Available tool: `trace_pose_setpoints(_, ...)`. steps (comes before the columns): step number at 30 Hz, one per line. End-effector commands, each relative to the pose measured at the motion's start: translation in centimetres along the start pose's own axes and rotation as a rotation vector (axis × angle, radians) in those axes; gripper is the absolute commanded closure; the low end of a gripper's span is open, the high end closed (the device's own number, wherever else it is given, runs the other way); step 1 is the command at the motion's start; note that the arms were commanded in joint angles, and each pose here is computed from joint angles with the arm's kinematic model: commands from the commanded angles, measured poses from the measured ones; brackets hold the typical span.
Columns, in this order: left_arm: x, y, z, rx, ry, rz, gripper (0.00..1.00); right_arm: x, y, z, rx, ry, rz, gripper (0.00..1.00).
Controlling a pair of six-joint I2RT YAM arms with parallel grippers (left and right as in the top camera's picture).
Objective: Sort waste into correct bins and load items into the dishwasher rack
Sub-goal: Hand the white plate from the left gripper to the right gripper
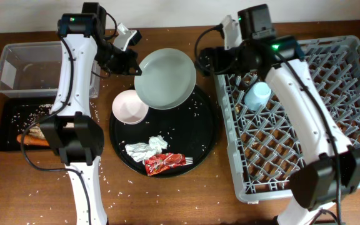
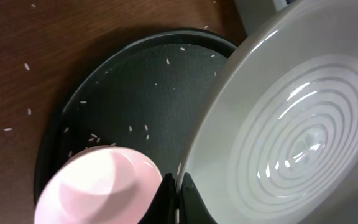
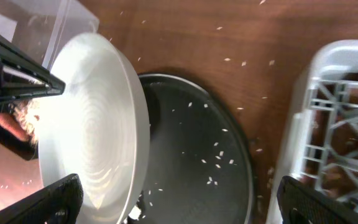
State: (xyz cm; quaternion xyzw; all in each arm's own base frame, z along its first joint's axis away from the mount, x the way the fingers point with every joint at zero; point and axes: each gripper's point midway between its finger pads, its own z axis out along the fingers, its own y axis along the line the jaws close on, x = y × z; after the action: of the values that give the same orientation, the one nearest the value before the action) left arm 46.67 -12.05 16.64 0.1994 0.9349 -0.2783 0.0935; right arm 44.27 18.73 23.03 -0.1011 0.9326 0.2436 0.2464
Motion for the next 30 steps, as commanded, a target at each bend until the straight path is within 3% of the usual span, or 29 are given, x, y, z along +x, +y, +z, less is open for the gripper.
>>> trace_pose_setpoints(1, -0.7, -1.6, -1.1, 0.064, -0.047, 0.005, 1.0, 1.1, 1.8, 2.5, -0.074, 0.058, -0.033, 0.01)
trace_pose_setpoints(4, -0.6, -1.6, -1.1, 0.065, -0.045, 0.004, 1.0, 0.7, 3.3, 3.0, -0.101, 0.036, -0.069, 0.12)
trace_pose_setpoints(11, -0.7, -1.6, -1.1, 0.063, -0.05, 0.008, 1.0, 0.8, 4.1, 3.2, -0.11, 0.035, -0.085, 0.72)
trace_pose_setpoints(13, -0.8, -1.6, -1.1, 0.063, -0.052, 0.01, 1.0, 0.9, 4.1, 3.2, -0.11, 0.039, -0.083, 0.82)
trace_pose_setpoints(14, -0.8, -1.6, -1.1, 0.063, -0.052, 0.009, 0.99, 0.9, 4.1, 3.2, -0.109, 0.038, -0.084, 0.88)
trace_pose_setpoints(16, -0.8, -1.6, -1.1, 0.063, -0.052, 0.009, 0.85, 0.8, 3.8, 3.2, -0.091, 0.034, -0.084, 0.96)
trace_pose_setpoints(19, -0.8, -1.6, -1.1, 0.062, -0.052, 0.01, 0.53, 0.3, 3.0, 3.0, -0.035, 0.012, -0.088, 0.96)
trace_pose_setpoints(21, -1.0, -1.4, -1.1, 0.058, -0.061, 0.014, 0.41, -0.8, 1.6, 0.9, 0.086, -0.032, -0.099, 0.96)
trace_pose_setpoints(26, -2.1, 0.2, -1.9, 0.032, -0.122, 0.028, 0.36, -2.8, -4.8, -10.2, 0.56, -0.131, -0.062, 0.96)
trace_pose_setpoints(27, -2.7, 0.7, -2.2, 0.017, -0.149, 0.043, 0.34, -2.2, -8.4, -14.4, 0.779, -0.129, -0.029, 0.96)
trace_pose_setpoints(30, -3.3, 1.1, -2.4, 0.003, -0.173, 0.057, 0.32, -0.7, -12.5, -18.6, 1.062, -0.075, -0.008, 0.96)
